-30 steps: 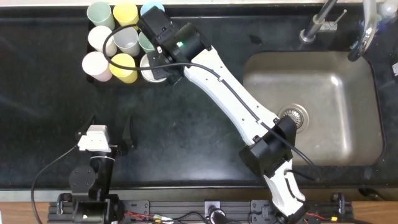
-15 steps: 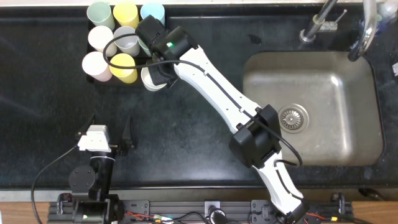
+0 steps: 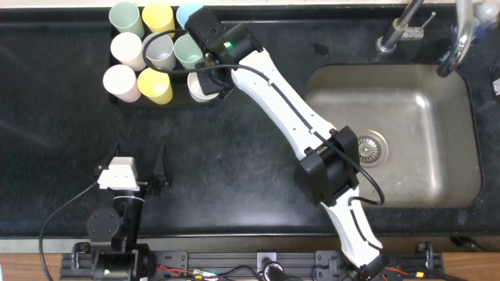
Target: Store Cups
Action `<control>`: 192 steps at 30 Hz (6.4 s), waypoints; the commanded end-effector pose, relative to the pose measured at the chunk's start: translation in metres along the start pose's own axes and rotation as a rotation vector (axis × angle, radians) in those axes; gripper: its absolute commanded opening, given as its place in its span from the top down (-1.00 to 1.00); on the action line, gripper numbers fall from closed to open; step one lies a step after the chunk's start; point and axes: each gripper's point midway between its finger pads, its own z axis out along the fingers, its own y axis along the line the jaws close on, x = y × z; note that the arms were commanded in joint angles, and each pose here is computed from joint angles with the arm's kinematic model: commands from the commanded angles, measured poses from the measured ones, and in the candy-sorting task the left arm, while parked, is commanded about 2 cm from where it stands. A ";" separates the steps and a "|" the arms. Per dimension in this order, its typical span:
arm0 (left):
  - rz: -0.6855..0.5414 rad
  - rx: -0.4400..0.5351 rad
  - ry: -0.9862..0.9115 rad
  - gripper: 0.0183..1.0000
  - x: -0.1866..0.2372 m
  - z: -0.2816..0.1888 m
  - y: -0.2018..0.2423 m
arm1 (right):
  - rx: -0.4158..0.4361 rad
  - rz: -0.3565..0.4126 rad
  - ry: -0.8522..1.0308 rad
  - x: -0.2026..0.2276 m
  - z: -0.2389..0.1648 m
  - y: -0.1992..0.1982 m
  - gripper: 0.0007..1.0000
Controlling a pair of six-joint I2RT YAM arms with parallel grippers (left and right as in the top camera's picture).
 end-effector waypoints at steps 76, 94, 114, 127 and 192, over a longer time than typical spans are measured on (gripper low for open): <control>-0.001 -0.008 -0.007 -1.00 0.000 0.000 0.002 | 0.007 -0.105 0.028 0.002 0.059 0.013 -0.98; -0.001 -0.008 -0.006 -1.00 0.001 0.000 0.002 | 0.022 -0.096 -0.015 -0.007 0.021 0.008 -0.99; -0.001 -0.008 -0.006 -1.00 0.001 0.000 0.002 | 0.022 -0.089 -0.125 -0.022 -0.041 0.007 -1.00; -0.001 -0.008 -0.007 -1.00 0.000 0.000 0.002 | 0.177 0.017 -0.270 -0.001 -0.184 -0.049 -1.00; -0.001 -0.008 -0.006 -1.00 0.001 0.000 0.002 | 0.307 0.497 -0.708 0.227 -0.118 -0.266 -1.00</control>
